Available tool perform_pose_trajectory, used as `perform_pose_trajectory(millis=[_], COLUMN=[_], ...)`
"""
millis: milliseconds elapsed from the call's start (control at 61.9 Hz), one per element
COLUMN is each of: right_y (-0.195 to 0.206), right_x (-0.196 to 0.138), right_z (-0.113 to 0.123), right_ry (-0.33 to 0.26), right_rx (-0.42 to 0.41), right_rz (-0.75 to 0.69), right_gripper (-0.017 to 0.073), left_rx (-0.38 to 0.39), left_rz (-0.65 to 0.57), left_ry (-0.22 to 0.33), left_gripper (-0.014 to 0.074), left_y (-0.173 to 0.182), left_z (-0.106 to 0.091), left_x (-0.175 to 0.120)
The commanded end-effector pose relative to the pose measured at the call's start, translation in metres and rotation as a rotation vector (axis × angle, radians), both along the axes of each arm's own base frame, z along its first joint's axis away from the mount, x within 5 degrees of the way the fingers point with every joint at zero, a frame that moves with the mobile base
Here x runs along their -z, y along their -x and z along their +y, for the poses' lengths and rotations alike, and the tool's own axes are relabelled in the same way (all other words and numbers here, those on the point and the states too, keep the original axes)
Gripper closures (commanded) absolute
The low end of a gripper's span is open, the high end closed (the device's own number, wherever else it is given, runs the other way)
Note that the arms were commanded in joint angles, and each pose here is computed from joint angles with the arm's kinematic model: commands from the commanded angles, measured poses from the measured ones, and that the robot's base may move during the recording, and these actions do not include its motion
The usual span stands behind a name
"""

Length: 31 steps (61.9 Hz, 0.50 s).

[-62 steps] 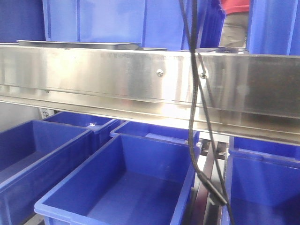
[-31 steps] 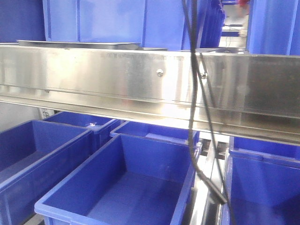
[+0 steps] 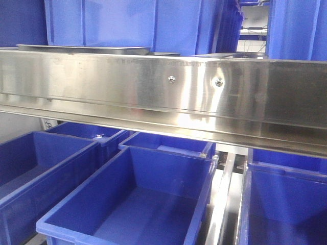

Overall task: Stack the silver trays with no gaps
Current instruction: 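Open both grippers and withdraw them from the stacked tray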

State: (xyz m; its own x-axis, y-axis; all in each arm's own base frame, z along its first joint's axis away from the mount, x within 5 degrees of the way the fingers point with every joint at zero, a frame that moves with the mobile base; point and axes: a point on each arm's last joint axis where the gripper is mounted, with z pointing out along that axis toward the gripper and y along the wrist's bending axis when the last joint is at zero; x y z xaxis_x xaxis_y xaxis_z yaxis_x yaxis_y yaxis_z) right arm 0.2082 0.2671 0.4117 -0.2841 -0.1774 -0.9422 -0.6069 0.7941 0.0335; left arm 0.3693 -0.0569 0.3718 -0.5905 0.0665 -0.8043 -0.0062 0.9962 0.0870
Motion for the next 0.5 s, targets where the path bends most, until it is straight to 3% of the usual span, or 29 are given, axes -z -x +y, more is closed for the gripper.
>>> perform_pose_trajectory(millis=[0, 113, 307, 404, 485], right_y=[0.015, 0.036, 0.076, 0.089, 0.095], right_x=[-0.002, 0.009, 0.026, 0.039, 0.051], right_z=[-0.018, -0.042, -0.097, -0.129, -0.155], right_ry=[-0.024, -0.052, -0.159, -0.215, -0.24], right_rx=[-0.043, -0.102, -0.185, -0.167, -0.105], right_rz=[-0.043, -0.063, -0.138, -0.186, -0.219], right_gripper=[0.0637, 0.0637, 0.0637, 0.0637, 0.0637], left_rx=[0.006, 0.006, 0.006, 0.006, 0.006], left_rz=[-0.035, -0.035, -0.035, -0.035, -0.035], left_ry=[0.001, 0.001, 0.001, 0.001, 0.001], left_gripper=[0.0568, 0.0568, 0.0568, 0.0568, 0.0568], left_y=[0.002, 0.002, 0.002, 0.002, 0.002], left_z=[0.001, 0.001, 0.001, 0.001, 0.001], left_x=[-0.008, -0.008, -0.008, -0.008, -0.008])
